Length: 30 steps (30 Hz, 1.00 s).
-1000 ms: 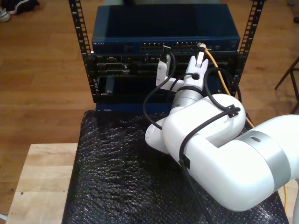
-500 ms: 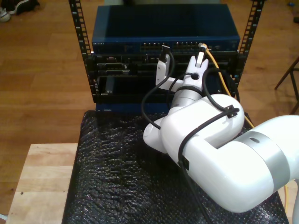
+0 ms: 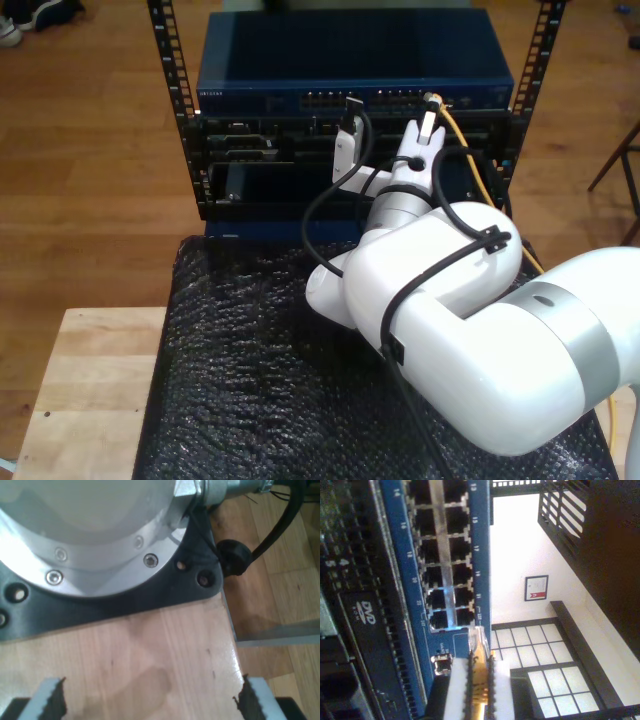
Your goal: Grab the cable and plug it in
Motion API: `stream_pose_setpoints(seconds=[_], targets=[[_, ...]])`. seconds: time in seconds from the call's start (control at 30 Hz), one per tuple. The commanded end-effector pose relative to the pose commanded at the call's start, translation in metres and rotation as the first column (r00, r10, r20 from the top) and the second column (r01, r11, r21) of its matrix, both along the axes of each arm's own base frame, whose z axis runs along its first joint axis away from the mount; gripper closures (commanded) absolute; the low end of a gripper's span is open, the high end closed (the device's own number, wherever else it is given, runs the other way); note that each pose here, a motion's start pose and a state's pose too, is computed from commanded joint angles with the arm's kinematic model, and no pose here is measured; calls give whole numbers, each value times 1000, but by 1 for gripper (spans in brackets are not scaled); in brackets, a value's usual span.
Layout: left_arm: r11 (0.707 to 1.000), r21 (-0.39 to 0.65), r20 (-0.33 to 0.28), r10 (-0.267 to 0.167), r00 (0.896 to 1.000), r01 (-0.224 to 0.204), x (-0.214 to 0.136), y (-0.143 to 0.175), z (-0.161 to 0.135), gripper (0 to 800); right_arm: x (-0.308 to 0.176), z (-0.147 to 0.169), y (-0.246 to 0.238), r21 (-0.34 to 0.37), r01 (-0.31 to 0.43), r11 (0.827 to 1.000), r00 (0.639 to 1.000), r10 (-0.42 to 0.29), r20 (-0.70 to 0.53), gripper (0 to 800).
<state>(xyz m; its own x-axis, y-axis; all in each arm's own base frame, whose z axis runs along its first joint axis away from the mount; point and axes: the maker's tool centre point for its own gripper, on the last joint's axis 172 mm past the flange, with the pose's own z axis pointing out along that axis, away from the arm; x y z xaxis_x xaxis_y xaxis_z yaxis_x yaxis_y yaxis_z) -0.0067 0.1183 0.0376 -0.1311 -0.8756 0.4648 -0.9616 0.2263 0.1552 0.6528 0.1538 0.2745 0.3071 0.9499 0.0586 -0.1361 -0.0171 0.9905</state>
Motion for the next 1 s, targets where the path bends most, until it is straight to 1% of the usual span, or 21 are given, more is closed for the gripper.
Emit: stream_pose_setpoints(seconds=[1.0], targets=[[1000, 0, 0, 0, 1000, 0, 0, 0, 0, 0, 5, -1, 2, 3, -1, 1000, 1000, 1, 6, 800]])
